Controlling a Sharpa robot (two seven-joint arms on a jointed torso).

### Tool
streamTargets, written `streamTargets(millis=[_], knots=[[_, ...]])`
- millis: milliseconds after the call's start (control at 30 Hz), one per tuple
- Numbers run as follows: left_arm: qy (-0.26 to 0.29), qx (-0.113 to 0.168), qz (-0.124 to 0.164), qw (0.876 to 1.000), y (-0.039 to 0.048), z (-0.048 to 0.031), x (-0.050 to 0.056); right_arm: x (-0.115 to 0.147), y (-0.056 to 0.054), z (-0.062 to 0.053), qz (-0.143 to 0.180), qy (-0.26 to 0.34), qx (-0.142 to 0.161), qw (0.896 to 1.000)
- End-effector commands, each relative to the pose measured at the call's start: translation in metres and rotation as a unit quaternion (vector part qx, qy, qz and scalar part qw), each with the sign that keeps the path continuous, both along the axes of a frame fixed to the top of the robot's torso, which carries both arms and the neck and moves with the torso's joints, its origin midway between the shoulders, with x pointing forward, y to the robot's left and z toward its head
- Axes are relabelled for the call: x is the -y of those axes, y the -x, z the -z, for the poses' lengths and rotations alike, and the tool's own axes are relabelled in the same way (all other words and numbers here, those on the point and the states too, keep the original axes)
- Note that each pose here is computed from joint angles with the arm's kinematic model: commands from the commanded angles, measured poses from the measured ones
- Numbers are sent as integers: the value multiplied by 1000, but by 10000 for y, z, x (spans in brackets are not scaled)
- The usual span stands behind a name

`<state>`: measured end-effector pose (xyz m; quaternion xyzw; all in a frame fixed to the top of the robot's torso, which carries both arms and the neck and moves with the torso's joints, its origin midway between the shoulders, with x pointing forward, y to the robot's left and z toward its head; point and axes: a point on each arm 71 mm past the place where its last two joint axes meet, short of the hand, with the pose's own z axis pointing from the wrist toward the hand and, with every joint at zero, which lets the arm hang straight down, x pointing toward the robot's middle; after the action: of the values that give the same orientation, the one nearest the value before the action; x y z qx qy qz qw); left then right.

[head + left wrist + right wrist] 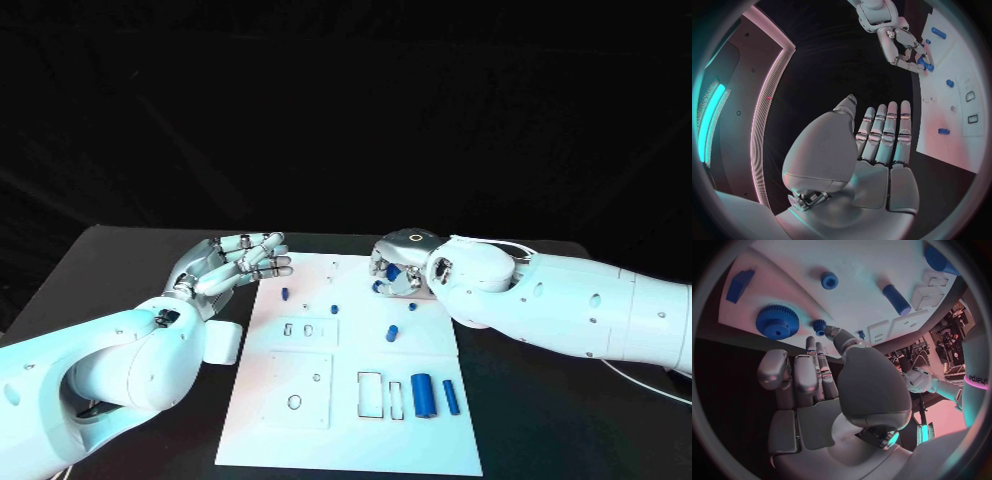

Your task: Assemble the parts on the task board

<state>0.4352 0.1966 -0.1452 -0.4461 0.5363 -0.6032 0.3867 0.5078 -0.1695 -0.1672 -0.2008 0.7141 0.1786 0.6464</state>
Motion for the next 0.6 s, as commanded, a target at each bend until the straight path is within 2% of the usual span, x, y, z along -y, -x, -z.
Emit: streamTargets(millis=[33,600], knots=[[5,4,10,1000,5,-25,19,-4,3,25,-5,14,-7,1000],[4,4,9,1000,1,-34,7,-15,0,49,-10,13,-20,1000]])
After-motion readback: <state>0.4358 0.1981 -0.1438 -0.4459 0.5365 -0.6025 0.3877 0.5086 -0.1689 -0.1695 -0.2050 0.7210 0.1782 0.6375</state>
